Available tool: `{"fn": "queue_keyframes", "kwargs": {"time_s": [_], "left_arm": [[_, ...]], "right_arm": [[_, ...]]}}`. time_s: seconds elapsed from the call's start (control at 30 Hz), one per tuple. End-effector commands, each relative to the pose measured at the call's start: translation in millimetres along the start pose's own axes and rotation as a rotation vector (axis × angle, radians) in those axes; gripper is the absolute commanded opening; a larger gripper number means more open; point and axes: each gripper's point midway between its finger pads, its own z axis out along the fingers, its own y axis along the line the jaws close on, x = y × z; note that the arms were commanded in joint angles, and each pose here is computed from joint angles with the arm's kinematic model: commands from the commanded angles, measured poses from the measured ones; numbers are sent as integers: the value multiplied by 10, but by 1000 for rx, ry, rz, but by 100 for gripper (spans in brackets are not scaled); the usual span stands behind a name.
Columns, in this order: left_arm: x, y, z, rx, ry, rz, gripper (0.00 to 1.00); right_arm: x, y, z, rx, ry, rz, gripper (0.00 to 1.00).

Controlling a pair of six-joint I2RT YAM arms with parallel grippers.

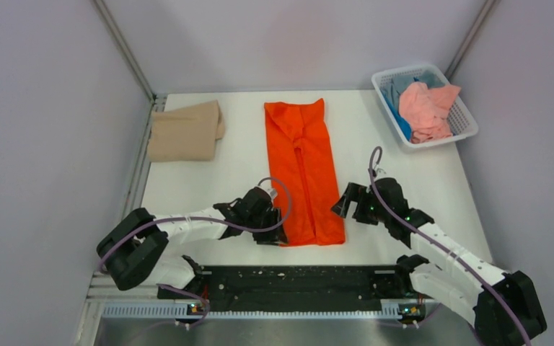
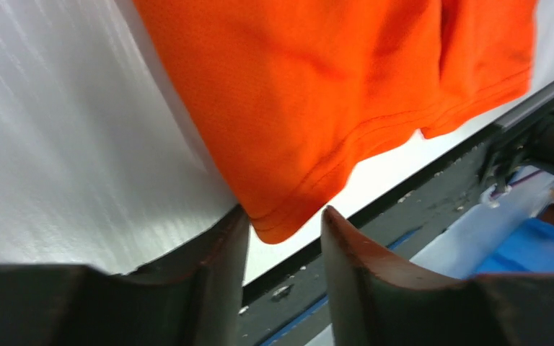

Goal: Fold and stack the t-shirts
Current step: Grab the bottom of the folded rectangular tshirt with both arms

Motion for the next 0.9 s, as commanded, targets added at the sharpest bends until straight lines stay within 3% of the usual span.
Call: {"fn": "queue_keyframes", "kwargs": {"time_s": [0.0, 0.1, 0.3, 0.43, 0.6, 0.73, 0.8, 0.87], "left_arm": [[142, 236, -3, -110, 46, 3, 42], [158, 360, -35, -169, 41, -1, 34], [80, 419, 12, -214, 16, 1, 18], [61, 321, 79, -164, 21, -1, 0], [74, 275, 91, -121, 10, -9, 0], [61, 257, 52, -88, -23, -3, 0], [64, 263, 43, -83, -32, -6, 0], [113, 282, 68, -69, -23, -23, 0]], "right_arm": [[265, -162, -49, 47, 64, 32, 93], [354, -278, -88, 94, 92, 22, 93], [681, -213, -137, 11, 226, 10, 89], [887, -266, -205, 7, 308, 2, 83], [984, -326, -178, -1, 306, 13, 62], [860, -319, -62, -11, 231, 3, 54], [855, -302, -28, -20, 229, 16, 32], [909, -293, -21, -34, 246, 29, 0]]}}
